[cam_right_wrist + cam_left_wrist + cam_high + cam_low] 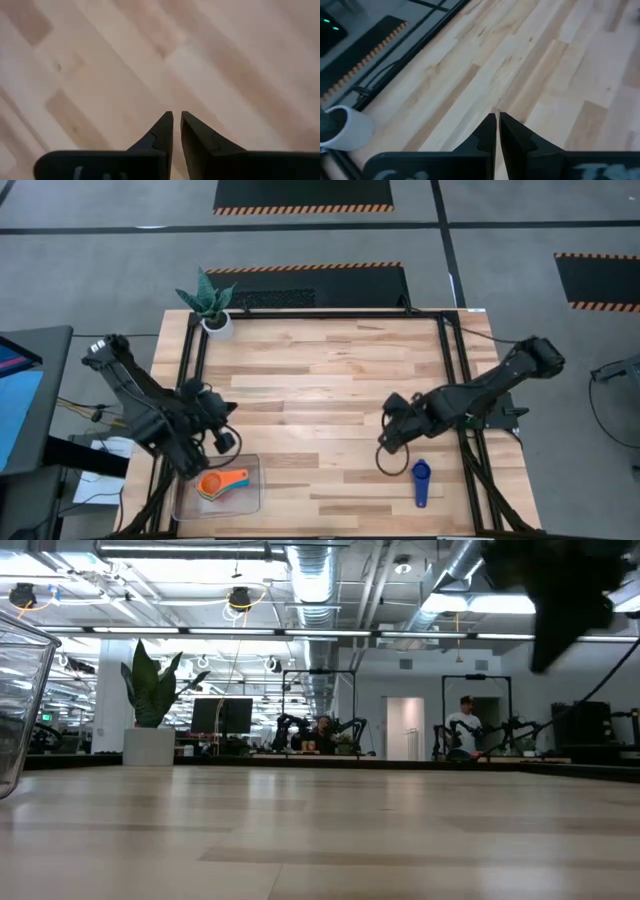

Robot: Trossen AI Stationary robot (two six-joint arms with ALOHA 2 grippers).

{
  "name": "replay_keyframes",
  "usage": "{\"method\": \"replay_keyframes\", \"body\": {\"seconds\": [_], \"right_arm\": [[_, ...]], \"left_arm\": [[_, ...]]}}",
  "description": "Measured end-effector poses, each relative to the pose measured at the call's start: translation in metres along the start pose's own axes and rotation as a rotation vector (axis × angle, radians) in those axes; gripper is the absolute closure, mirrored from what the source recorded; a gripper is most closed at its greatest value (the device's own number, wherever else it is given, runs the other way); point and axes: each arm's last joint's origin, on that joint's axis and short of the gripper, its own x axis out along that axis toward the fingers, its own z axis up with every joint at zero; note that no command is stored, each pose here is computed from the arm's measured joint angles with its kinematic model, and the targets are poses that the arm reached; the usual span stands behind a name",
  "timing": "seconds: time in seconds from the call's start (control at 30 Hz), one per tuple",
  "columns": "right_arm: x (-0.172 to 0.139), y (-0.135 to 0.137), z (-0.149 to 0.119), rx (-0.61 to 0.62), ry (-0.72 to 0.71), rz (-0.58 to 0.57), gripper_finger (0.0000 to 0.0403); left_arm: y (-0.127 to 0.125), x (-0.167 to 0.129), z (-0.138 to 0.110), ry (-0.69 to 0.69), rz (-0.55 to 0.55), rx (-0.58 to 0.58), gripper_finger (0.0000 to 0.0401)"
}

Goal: Nest measuring cups in basket
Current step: Stack the dark blue measuring cup on top of the orange measuring cup in the transparent bin

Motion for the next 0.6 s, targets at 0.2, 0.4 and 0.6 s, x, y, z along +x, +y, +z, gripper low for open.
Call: {"method": "replay_keyframes", "body": {"seconds": [0.2, 0.4, 0.6], "right_arm": [[0.03, -0.019, -0.035, 0.097, 0.14, -0.037, 0.0345], [0.022, -0.011, -0.06, 0.044, 0.214, 0.032, 0.0338], [0.009, -0.004, -0.095, 0.097, 0.309, 0.05, 0.0296]], "left_arm": [[-0.013, 0.014, -0.001, 0.049, 0.058, 0.034, 0.039], [-0.023, 0.019, -0.005, 0.083, 0.071, 0.053, 0.039], [-0.029, 0.021, -0.006, 0.076, 0.045, 0.028, 0.039]]}}
